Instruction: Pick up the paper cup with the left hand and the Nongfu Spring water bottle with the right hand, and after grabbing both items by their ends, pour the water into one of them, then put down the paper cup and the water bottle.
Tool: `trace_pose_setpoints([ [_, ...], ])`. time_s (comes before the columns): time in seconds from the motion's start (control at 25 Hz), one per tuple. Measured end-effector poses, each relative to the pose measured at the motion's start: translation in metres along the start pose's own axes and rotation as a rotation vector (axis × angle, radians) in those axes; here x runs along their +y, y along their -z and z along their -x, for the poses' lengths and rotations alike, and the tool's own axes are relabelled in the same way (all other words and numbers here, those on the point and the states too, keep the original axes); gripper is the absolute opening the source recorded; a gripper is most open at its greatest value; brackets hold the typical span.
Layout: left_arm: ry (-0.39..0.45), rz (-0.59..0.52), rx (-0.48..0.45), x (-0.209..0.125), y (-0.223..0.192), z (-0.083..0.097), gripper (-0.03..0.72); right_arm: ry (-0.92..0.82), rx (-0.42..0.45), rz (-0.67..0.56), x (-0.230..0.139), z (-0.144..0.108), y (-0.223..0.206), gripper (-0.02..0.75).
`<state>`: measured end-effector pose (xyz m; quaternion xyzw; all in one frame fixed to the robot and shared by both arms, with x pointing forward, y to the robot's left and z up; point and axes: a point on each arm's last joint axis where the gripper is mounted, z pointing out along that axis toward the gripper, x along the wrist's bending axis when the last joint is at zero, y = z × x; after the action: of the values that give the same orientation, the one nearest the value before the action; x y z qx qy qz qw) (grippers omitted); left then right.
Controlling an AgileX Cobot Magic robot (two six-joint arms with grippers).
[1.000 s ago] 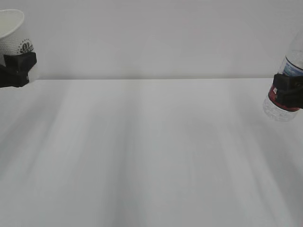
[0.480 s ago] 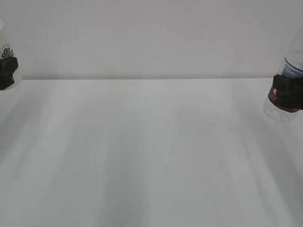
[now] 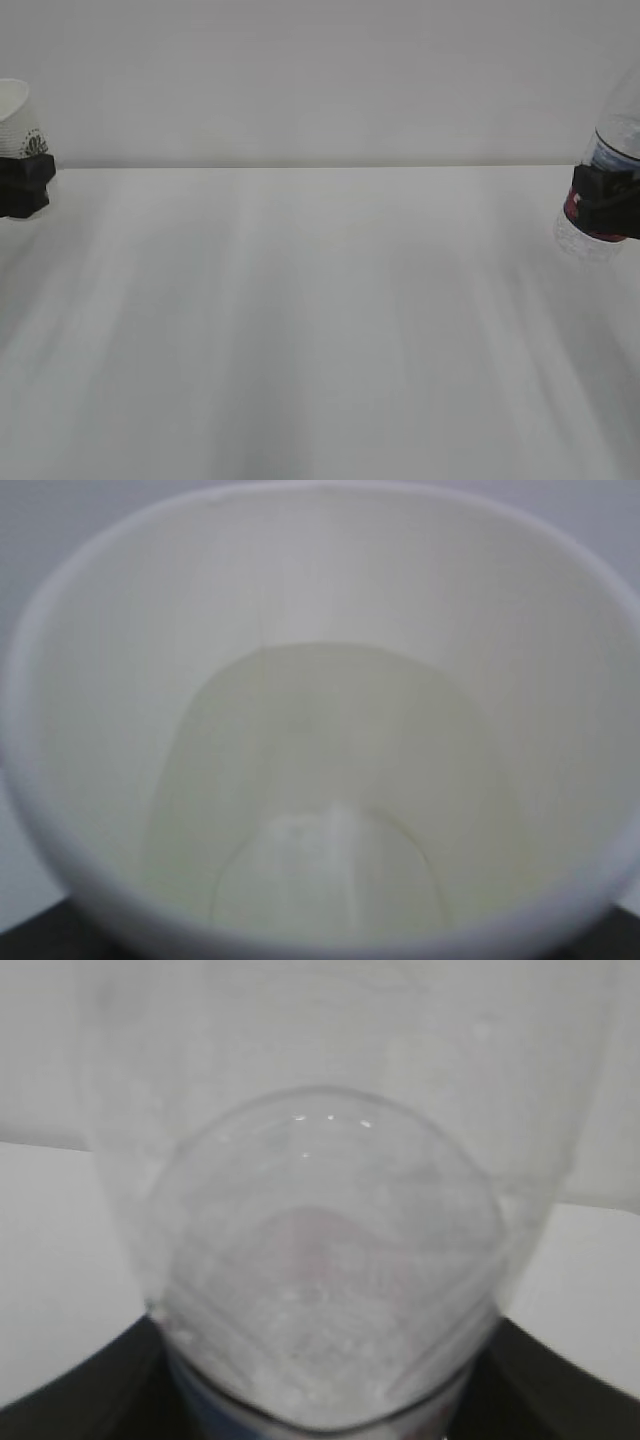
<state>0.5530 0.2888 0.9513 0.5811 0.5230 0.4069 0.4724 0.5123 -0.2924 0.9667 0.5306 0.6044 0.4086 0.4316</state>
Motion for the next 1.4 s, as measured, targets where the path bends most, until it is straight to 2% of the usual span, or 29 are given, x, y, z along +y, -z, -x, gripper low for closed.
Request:
trace_pose_setpoints([
  [0.96,0.075,-0.021,0.051,-0.053,-0.023,-0.007,0.489,0.007,-0.005,-0.012,-0.009,0.000,-0.008,0.467],
  [1.24,0.080,-0.033,0.049,-0.068,-0.027,-0.007,0.489,0.006,-0.005,-0.011,-0.009,0.000,-0.008,0.467],
  [1.4,0.047,-0.046,0.051,-0.074,-0.028,-0.008,0.489,0.006,-0.005,-0.011,-0.009,0.000,-0.008,0.467],
])
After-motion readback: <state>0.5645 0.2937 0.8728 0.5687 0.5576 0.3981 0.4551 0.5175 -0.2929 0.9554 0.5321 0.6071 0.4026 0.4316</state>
